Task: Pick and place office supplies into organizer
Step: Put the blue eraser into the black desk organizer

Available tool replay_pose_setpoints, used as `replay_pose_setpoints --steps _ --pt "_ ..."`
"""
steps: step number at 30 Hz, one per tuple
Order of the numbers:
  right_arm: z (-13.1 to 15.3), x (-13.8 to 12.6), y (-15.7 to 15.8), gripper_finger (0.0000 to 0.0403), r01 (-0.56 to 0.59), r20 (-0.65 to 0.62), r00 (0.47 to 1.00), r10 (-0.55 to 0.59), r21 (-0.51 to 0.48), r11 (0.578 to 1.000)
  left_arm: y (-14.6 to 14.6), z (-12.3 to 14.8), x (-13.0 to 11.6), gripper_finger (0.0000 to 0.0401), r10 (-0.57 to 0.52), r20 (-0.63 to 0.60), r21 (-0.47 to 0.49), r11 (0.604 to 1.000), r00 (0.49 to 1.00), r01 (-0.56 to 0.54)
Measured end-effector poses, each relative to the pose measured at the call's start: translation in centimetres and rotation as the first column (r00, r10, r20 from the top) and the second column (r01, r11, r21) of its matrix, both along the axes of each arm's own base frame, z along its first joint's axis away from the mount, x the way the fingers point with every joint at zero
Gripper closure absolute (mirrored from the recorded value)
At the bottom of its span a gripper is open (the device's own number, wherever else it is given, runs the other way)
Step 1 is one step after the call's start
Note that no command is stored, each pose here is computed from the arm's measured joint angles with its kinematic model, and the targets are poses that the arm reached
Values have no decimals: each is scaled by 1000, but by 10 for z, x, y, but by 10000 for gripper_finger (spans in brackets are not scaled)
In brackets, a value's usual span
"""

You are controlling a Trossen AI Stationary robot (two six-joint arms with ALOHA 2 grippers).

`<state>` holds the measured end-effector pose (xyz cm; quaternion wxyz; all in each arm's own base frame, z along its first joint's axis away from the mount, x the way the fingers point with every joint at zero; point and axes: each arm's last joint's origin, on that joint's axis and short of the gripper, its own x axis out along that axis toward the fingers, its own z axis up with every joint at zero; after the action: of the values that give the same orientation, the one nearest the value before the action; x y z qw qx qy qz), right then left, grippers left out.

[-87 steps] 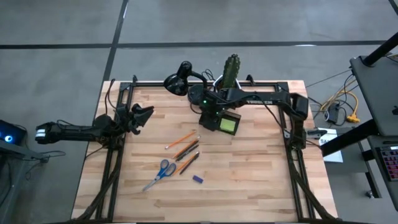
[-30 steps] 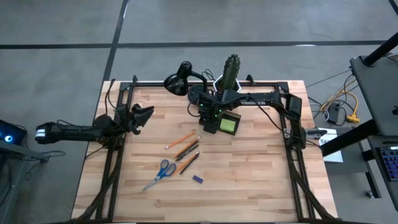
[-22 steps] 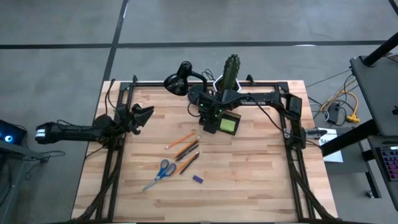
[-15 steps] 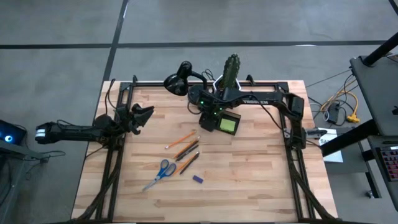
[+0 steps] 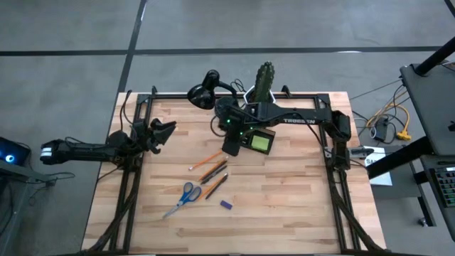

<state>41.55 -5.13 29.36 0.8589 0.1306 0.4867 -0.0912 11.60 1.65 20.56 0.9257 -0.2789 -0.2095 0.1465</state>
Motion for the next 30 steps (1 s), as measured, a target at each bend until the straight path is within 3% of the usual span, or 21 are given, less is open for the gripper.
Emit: replay_pose_setpoints --steps 12,20,30 --pt "21 5 83 196 -80 74 994 75 72 994 0 0 0 273 -8 2 0 1000 1000 8" --pt "15 3 141 195 -202 85 977 196 72 977 -1 0 0 273 -24 1 6 1000 1000 24" --pt "-3 10 190 195 -299 134 948 288 76 951 -1 0 0 273 -25 -1 7 1000 1000 25"
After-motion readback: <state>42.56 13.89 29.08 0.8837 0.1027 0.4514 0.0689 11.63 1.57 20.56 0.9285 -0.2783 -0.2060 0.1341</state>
